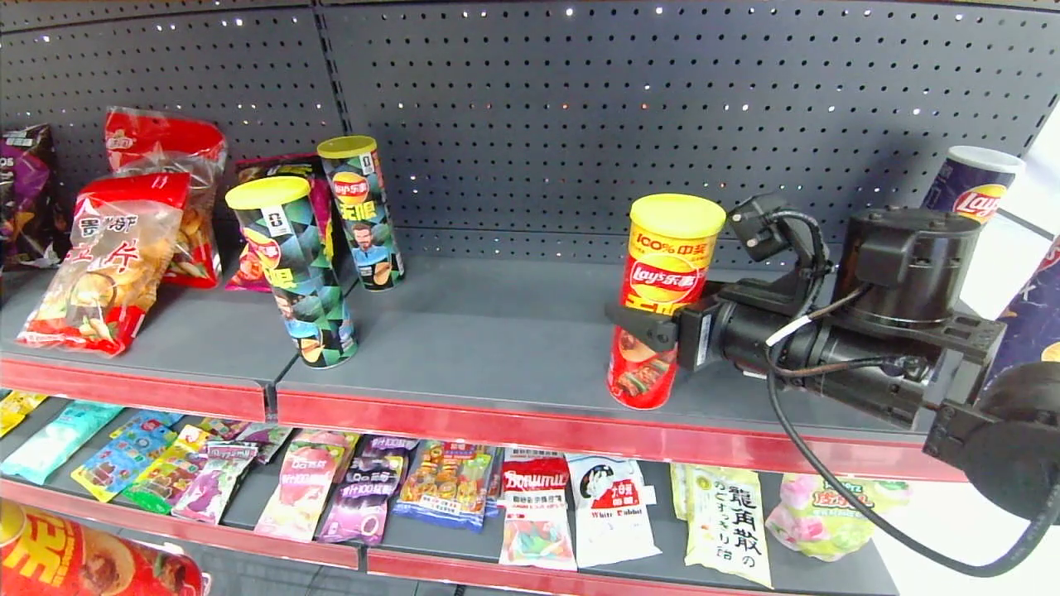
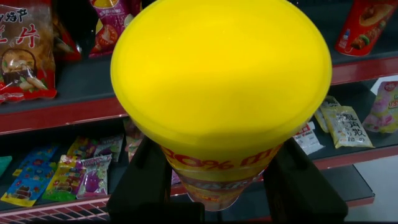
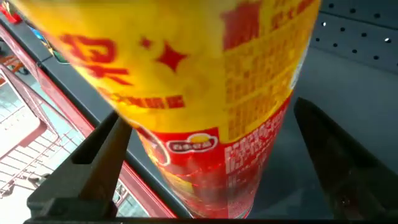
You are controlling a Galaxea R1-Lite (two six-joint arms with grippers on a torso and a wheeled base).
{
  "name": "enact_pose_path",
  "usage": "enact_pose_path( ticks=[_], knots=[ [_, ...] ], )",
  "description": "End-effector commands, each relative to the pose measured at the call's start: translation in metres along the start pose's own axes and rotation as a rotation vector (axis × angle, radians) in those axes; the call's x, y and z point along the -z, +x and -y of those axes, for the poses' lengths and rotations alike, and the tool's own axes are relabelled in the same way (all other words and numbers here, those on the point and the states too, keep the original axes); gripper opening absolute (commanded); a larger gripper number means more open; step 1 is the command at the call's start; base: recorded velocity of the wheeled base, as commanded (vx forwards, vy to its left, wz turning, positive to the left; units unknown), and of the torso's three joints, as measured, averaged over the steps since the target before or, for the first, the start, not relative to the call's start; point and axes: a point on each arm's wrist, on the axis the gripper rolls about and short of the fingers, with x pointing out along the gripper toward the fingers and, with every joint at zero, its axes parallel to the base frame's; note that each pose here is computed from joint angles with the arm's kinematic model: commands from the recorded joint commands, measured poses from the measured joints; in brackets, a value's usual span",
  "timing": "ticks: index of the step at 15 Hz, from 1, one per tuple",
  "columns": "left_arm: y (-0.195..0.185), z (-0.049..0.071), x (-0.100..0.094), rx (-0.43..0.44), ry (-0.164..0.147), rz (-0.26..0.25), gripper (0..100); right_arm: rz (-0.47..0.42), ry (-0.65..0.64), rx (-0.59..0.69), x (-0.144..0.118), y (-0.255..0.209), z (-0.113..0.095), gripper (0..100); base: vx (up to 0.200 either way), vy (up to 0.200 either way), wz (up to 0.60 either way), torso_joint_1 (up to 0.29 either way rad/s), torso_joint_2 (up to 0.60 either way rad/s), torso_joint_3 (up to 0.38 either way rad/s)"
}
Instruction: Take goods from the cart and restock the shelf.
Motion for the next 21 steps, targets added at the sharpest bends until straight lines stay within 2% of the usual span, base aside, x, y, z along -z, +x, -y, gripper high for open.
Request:
enact_pose_path(
  ticks=[1, 2, 4, 9, 12, 15, 21],
  knots=[
    [0.000, 0.000, 0.000, -0.001, 0.000, -0.001, 0, -0.008, -0.001, -0.001, 0.002, 0.003, 0.000, 100, 0.000, 0.000, 0.00, 0.000, 0.00, 0.000],
    [0.000, 0.000, 0.001, 0.000, 0.000, -0.002, 0, -0.011, -0.001, -0.003, 0.005, 0.004, 0.000, 0, 0.000, 0.000, 0.00, 0.000, 0.00, 0.000],
    [0.000, 0.000, 0.001, 0.000, 0.000, -0.002, 0, 0.017, -0.003, -0.002, 0.006, 0.009, 0.002, 0, 0.000, 0.000, 0.00, 0.000, 0.00, 0.000],
    [0.000, 0.000, 0.000, -0.001, 0.000, -0.001, 0, 0.022, -0.005, -0.029, 0.006, 0.005, 0.001, 0, 0.000, 0.000, 0.00, 0.000, 0.00, 0.000],
    [0.000, 0.000, 0.000, -0.001, 0.000, -0.001, 0, 0.047, -0.063, -0.076, -0.001, -0.003, 0.002, 0, 0.000, 0.000, 0.00, 0.000, 0.00, 0.000],
    [0.000, 0.000, 0.000, -0.001, 0.000, -0.001, 0, 0.017, -0.117, -0.123, 0.008, -0.008, 0.008, 0, 0.000, 0.000, 0.00, 0.000, 0.00, 0.000],
    [-0.001, 0.000, 0.000, -0.001, 0.001, 0.003, 0, 0.013, -0.121, -0.123, 0.009, -0.009, 0.007, 0, 0.000, 0.000, 0.00, 0.000, 0.00, 0.000]
  ],
)
